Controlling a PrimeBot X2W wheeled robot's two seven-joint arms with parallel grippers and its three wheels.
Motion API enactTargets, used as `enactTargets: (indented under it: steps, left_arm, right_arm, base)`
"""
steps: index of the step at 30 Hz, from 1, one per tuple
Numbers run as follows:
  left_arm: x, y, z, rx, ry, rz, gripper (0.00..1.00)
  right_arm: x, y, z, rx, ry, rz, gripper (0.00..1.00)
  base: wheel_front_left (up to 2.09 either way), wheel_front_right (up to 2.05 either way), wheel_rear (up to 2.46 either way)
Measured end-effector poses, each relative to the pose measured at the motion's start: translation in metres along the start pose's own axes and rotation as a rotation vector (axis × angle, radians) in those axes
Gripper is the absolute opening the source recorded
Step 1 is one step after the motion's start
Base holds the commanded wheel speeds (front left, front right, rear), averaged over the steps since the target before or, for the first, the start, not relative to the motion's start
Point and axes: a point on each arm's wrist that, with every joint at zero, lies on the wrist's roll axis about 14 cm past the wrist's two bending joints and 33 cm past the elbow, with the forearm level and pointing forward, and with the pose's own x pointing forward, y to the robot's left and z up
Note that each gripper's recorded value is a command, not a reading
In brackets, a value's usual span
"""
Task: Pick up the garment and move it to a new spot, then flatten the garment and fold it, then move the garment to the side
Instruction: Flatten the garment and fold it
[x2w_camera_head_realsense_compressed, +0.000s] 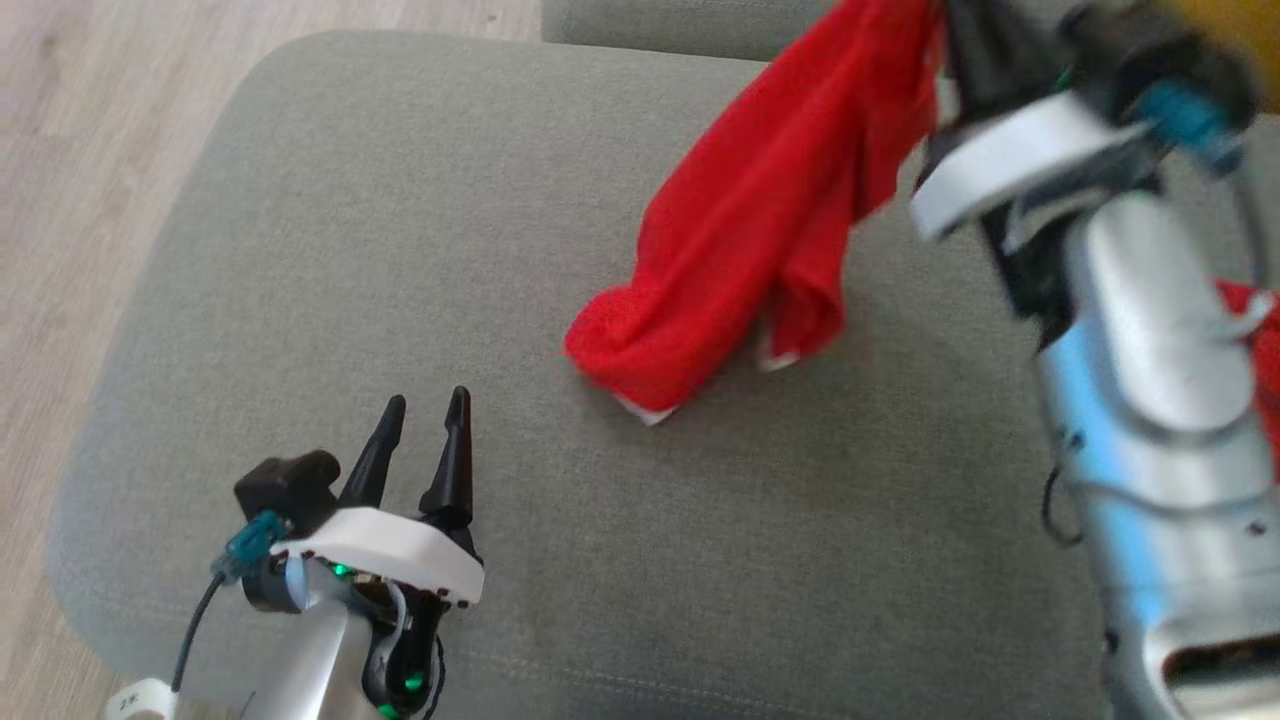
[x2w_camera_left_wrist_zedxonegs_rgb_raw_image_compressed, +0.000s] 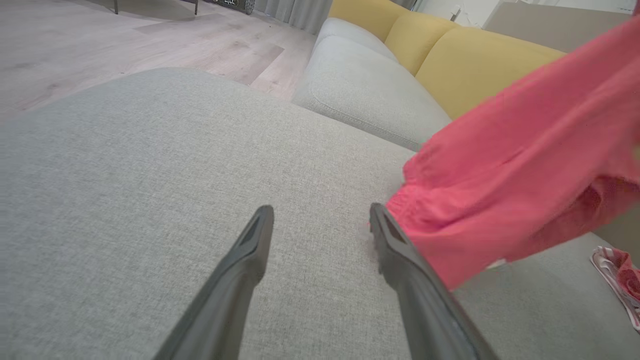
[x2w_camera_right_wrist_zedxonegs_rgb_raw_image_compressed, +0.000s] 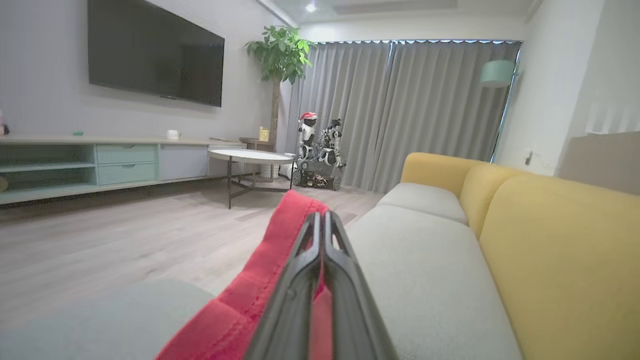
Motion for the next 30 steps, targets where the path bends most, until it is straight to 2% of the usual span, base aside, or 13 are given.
enactTargets:
  steps: [3, 5, 7, 12, 16, 17, 18, 21, 25, 30]
  left_arm:
    - [-0.002, 0.004, 0.000, 0.000, 0.001, 0.014, 1.00]
    - [-0.003, 0.007, -0.002, 0.000, 0.005, 0.023, 1.00]
    - [-0.004, 0.010, -0.003, 0.002, 0.011, 0.031, 1.00]
    - [-0.005, 0.016, -0.010, -0.004, 0.031, 0.052, 1.00]
    - [-0.003, 0.021, -0.010, -0.004, 0.035, 0.065, 1.00]
    - [-0.002, 0.021, -0.009, -0.002, 0.033, 0.066, 1.00]
    - [-0.001, 0.022, -0.009, -0.001, 0.033, 0.068, 1.00]
    - [0.001, 0.023, -0.009, -0.006, 0.033, 0.071, 1.00]
    - [0.004, 0.019, -0.009, -0.008, 0.035, 0.059, 1.00]
    - [0.009, 0.008, -0.006, -0.010, 0.025, 0.024, 1.00]
  right_arm:
    - [0.014, -0.010, 0.021, -0.010, -0.041, -0.015, 0.00]
    - [0.021, -0.018, 0.014, 0.005, 0.003, -0.033, 0.00]
    - [0.023, -0.026, -0.010, 0.041, 0.082, -0.058, 0.00]
    - [0.020, -0.029, -0.082, 0.000, 0.281, -0.046, 0.00]
    - [0.023, -0.051, -0.109, -0.033, 0.340, -0.085, 0.00]
    - [0.025, -0.059, -0.112, -0.041, 0.349, -0.101, 0.25]
    - [0.025, -0.067, -0.115, -0.050, 0.362, -0.118, 1.00]
    - [0.024, -0.079, -0.125, -0.046, 0.389, -0.149, 1.00]
    - [0.013, -0.071, -0.135, -0.040, 0.411, -0.141, 1.00]
    - [-0.001, -0.078, -0.128, -0.026, 0.389, -0.167, 1.00]
  base:
    - [0.00, 0.00, 0.00]
    - [0.00, 0.00, 0.00]
    - [0.00, 0.00, 0.00]
    - [0.00, 0.00, 0.00]
    - [0.00, 0.00, 0.00]
    - [0.00, 0.00, 0.00]
    - [0.00, 0.00, 0.00]
    - [0.00, 0.00, 0.00]
    - [0.00, 0.00, 0.00]
    - [0.00, 0.00, 0.00]
